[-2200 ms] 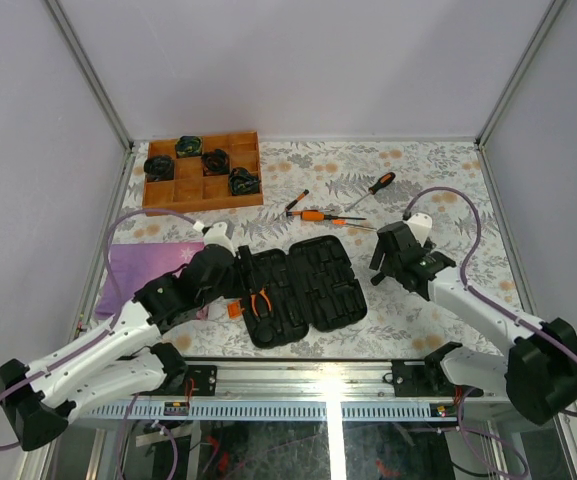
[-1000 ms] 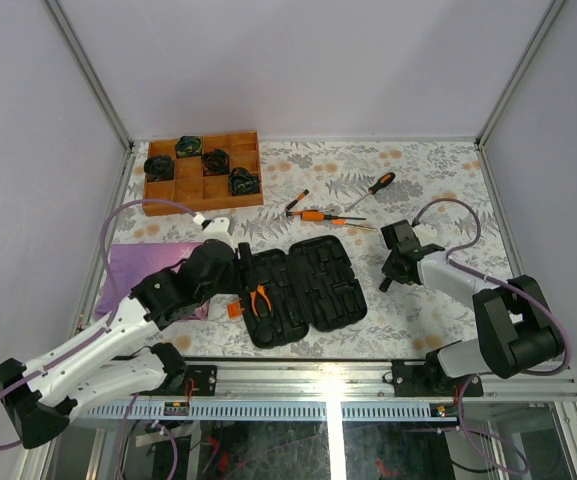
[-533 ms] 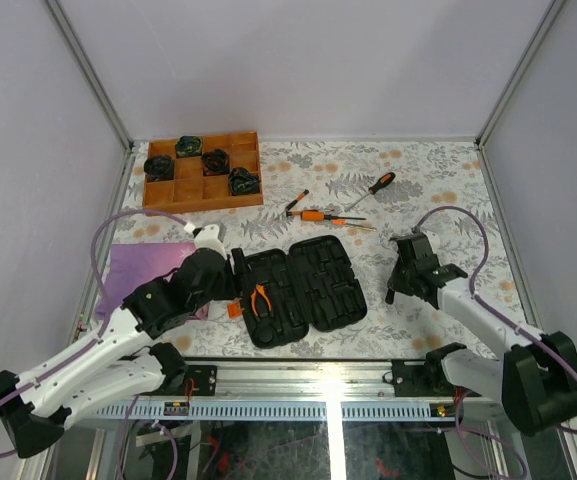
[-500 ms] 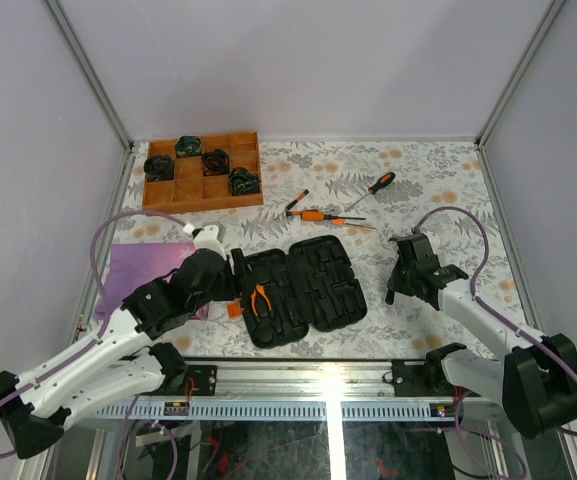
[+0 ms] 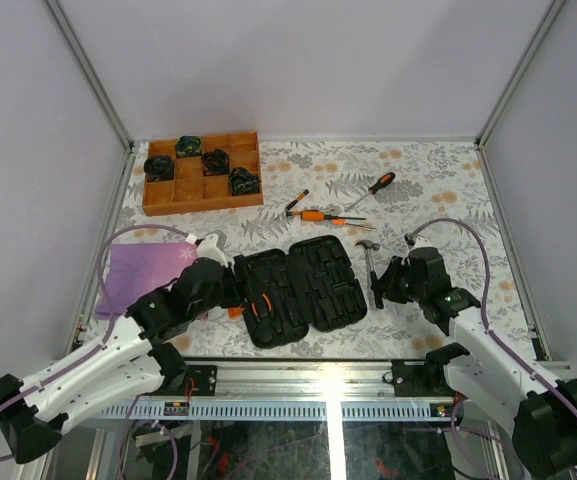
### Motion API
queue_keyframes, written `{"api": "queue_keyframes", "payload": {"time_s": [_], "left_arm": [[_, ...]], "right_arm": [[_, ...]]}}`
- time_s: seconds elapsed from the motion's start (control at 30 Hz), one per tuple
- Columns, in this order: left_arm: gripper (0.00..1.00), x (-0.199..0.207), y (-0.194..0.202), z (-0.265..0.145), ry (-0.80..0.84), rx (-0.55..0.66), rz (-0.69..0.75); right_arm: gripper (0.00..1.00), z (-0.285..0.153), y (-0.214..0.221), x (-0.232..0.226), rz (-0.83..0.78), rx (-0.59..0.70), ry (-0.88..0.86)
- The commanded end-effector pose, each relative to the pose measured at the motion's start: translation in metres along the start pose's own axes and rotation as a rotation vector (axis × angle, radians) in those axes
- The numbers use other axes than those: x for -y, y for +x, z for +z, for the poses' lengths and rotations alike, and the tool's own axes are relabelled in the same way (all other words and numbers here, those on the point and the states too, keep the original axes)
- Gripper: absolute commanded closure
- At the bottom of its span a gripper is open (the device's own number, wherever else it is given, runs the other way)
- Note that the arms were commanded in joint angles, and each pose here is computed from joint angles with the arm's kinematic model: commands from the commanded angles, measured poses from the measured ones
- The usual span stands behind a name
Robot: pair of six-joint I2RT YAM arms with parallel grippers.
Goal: Sort the tools into containers
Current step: Pick up the hammer at the center of the board.
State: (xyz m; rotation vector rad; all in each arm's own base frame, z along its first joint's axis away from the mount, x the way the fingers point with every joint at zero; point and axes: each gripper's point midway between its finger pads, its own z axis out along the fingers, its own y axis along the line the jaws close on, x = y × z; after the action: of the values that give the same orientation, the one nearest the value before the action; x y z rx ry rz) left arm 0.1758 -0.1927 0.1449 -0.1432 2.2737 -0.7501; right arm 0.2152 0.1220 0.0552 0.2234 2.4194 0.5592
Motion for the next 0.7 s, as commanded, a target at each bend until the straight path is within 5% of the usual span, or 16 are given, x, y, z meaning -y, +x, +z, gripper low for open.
{"api": "queue_keyframes", "payload": {"time_s": [0.0,0.67], "left_arm": [[0.31,0.024,-0.007,0.004,0.096,0.021,-0.025],[0.30,0.079,-0.005,0.032,0.304,-0.023,-0.109]], "right_arm": [[1.00,-0.011,-0.024,-0.045,-0.027,0.098,-0.227],[1.00,-0.038,-0.015,-0.103,0.222,0.119,-0.666]]}}
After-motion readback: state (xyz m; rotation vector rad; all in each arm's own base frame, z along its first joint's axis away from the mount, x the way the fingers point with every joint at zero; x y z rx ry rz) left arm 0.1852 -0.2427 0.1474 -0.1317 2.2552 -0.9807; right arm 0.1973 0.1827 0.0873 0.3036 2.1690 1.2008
